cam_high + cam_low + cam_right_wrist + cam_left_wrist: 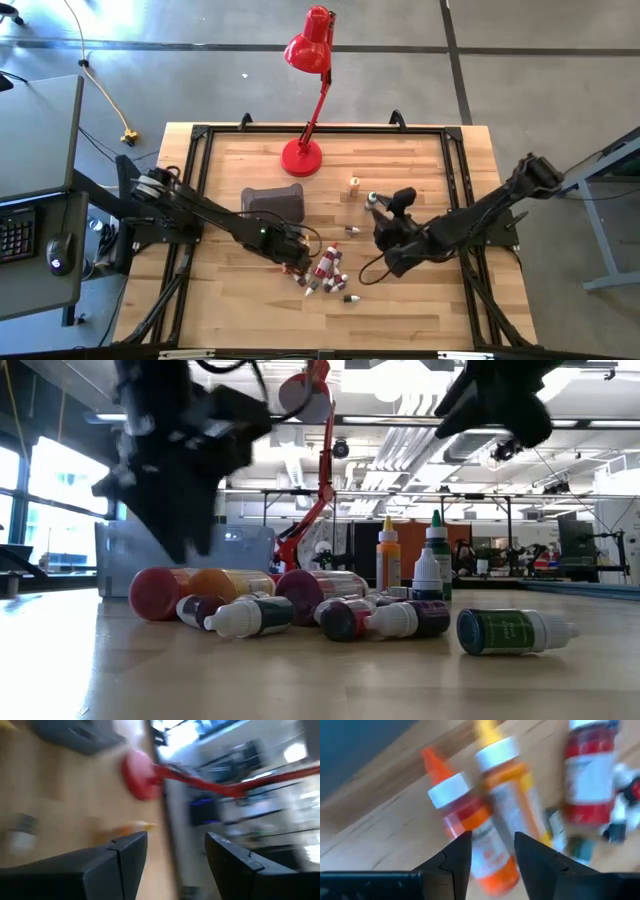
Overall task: Pick & Place food coloring
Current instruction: Move the large orange food coloring bottle to the center of the table
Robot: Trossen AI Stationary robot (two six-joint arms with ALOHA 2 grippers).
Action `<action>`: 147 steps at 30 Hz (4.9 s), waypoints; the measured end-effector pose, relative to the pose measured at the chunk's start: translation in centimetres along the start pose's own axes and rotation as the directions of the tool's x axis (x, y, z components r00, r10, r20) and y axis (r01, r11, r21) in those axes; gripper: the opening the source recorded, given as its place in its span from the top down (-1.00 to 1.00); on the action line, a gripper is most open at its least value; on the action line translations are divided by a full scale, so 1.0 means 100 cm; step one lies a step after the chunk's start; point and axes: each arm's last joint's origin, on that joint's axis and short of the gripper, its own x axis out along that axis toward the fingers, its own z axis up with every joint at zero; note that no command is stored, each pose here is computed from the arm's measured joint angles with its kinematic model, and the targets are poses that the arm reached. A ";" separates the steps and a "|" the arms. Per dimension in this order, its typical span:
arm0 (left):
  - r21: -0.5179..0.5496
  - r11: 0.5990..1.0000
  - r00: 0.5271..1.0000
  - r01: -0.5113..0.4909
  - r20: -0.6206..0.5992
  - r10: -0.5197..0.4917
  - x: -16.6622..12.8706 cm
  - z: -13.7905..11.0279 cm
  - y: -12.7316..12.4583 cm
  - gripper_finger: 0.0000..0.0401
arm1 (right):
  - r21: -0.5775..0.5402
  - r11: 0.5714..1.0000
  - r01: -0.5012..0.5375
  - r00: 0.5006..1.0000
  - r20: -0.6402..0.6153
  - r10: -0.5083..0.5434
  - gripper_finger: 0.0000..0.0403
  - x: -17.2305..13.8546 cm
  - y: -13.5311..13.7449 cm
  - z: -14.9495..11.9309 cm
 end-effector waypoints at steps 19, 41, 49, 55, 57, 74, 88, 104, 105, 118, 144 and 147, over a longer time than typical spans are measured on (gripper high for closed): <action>0.194 0.974 0.992 -0.120 -0.010 0.124 0.011 -0.003 0.009 0.28 | 0.255 0.905 -0.341 0.939 0.141 0.314 0.05 -0.004 -0.012 0.015; 0.440 0.896 0.993 -0.063 -0.064 0.101 0.018 0.016 0.014 -0.05 | 0.262 0.890 -0.374 0.926 0.159 0.342 0.04 -0.004 -0.011 0.016; 0.487 0.865 0.990 -0.118 -0.014 0.143 0.034 0.017 0.015 -0.16 | 0.248 0.894 -0.373 0.926 0.157 0.343 0.04 -0.004 -0.011 0.016; 0.485 0.867 0.992 -0.111 -0.003 0.129 0.034 0.018 0.013 -0.08 | 0.228 0.900 -0.372 0.926 0.159 0.343 0.04 -0.004 -0.011 0.016; 0.485 0.868 0.992 -0.110 -0.003 0.127 0.034 0.018 0.013 0.01 | 0.229 0.899 -0.372 0.926 0.160 0.342 0.04 -0.004 -0.011 0.016; 0.549 0.828 0.993 -0.118 0.054 0.106 0.000 0.032 -0.014 0.31 | 0.254 0.894 -0.369 0.925 0.191 0.327 0.04 -0.005 -0.012 0.020; 0.615 0.627 0.825 -0.477 0.560 0.078 -0.083 0.072 -0.062 0.31 | 0.277 0.922 -0.269 0.951 0.224 0.211 0.05 -0.022 -0.021 0.019; 0.449 0.628 0.638 -0.636 0.764 0.100 -0.236 0.093 -0.018 0.31 | 0.439 0.835 -0.333 0.918 0.351 0.182 0.05 -0.067 -0.064 -0.025; 0.448 0.650 0.642 -0.614 0.762 0.082 -0.239 0.093 -0.015 0.31 | 0.459 0.828 -0.323 0.921 0.354 0.162 0.05 -0.064 -0.058 -0.031; 0.826 0.542 0.631 -0.155 0.505 -0.589 -0.127 0.101 -0.043 0.31 | 0.605 0.671 -0.429 0.762 0.641 -0.090 0.05 -0.032 -0.025 -0.062; 0.846 0.532 0.398 0.043 0.474 -0.786 -0.048 0.137 -0.052 0.31 | 0.456 0.632 -0.626 0.606 0.795 0.026 0.04 0.020 -0.030 -0.063; 0.844 0.535 0.399 0.043 0.476 -0.783 -0.048 0.139 -0.051 0.31 | 0.435 0.626 -0.647 0.565 0.825 0.011 0.04 0.023 -0.036 -0.062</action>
